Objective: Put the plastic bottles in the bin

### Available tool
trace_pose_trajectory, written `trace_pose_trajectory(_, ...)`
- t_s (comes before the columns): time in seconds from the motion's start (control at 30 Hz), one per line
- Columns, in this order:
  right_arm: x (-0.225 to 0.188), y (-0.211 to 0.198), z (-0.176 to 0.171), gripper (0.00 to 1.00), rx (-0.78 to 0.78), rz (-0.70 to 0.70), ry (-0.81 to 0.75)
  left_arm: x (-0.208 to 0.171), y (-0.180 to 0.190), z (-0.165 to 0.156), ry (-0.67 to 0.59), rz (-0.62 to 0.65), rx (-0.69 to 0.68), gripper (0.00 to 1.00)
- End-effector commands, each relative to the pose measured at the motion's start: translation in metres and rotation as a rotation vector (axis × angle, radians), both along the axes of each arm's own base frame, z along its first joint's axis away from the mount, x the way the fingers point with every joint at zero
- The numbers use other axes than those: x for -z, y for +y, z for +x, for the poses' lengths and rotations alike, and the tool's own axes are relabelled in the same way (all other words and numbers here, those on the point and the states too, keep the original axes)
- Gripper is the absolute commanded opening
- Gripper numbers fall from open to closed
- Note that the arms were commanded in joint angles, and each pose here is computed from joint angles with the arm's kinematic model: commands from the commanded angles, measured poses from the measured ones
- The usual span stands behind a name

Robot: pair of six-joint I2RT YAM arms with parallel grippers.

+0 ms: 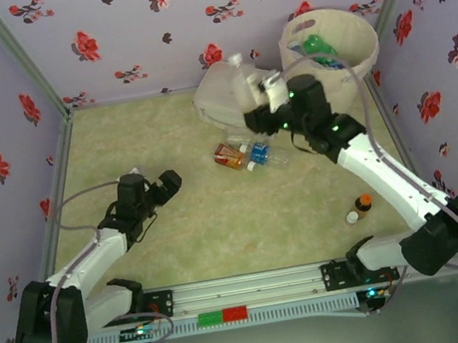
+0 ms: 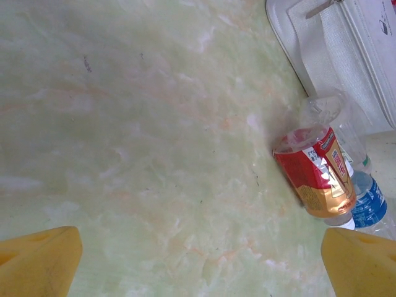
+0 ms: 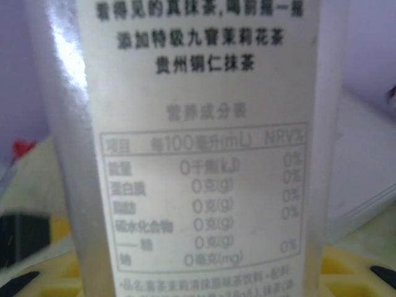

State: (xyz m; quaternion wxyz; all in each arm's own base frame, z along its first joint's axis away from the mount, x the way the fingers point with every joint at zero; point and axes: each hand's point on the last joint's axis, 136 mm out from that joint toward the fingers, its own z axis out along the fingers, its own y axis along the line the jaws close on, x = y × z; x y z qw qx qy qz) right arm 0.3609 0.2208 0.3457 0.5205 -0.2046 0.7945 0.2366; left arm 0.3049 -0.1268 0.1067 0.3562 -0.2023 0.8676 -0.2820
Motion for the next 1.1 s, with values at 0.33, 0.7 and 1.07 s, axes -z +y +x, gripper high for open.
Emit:
trace_pose_trajectory(0.33, -0.106, -0.152, 0.132, 0.39, 0.617, 0.324, -0.209, 0.003, 0.003, -0.015, 0.0, 0.058, 0.067, 1.0)
trace_pose_trajectory(0.7, -0.051, -0.224, 0.191, 0.4, 0.86, 0.231, -0.103, 0.0, 0.007, -0.025, 0.009, 0.109, 0.103, 1.0)
trace_pose_trajectory(1.07, -0.02, -0.23, 0.193, 0.81, 0.861, 0.179, -0.023, -0.008, 0.003, -0.019, 0.007, 0.108, 0.113, 1.0)
